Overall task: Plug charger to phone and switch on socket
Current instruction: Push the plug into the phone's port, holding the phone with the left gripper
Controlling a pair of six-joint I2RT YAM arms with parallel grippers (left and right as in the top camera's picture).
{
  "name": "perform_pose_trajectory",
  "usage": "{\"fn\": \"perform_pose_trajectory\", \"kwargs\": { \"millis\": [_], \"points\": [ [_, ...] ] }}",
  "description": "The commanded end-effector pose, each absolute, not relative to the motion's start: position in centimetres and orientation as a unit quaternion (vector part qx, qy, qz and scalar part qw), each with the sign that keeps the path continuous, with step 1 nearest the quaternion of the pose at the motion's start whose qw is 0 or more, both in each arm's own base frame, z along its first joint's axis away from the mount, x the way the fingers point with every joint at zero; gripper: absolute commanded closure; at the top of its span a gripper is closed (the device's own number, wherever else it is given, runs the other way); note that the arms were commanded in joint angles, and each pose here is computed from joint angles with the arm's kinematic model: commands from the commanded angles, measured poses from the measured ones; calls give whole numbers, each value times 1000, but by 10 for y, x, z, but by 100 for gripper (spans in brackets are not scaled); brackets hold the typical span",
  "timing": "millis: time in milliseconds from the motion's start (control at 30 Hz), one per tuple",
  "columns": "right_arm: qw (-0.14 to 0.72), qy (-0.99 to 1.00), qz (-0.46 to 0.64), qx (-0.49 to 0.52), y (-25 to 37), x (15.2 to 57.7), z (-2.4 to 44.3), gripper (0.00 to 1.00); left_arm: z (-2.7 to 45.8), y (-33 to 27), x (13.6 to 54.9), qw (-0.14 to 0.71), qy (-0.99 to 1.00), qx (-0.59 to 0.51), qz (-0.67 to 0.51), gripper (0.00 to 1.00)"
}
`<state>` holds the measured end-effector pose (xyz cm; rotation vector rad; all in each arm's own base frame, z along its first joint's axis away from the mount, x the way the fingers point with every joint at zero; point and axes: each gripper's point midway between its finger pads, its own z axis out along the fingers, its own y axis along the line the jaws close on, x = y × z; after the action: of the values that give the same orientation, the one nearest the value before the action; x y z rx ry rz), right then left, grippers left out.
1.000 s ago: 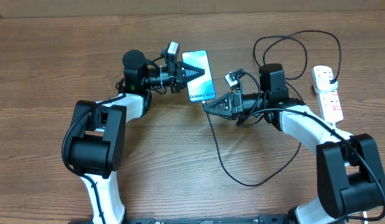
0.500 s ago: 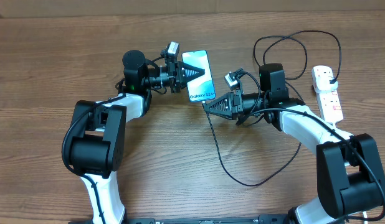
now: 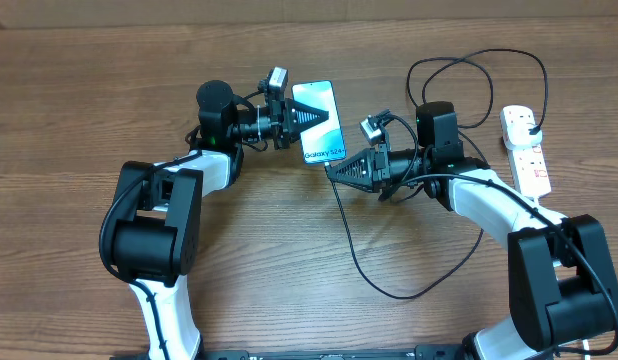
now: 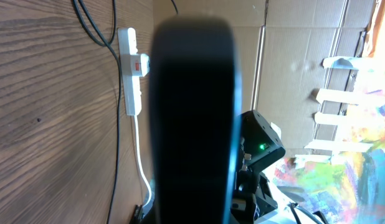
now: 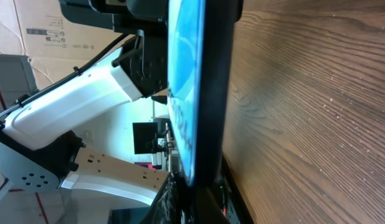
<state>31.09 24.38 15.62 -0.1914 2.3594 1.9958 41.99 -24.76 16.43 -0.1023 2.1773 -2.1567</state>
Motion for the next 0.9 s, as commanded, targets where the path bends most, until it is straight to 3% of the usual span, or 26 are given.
{"fn": "perform_pose_trajectory", "kwargs": {
  "millis": [0, 867],
  "points": [
    [29, 752, 654, -78, 243, 308, 171, 96, 169, -247, 424, 56, 708, -12, -704, 96],
    [47, 769, 635, -58, 242, 318, 162, 96, 169, -247, 422, 51, 708, -8, -705, 96]
  ]
}}
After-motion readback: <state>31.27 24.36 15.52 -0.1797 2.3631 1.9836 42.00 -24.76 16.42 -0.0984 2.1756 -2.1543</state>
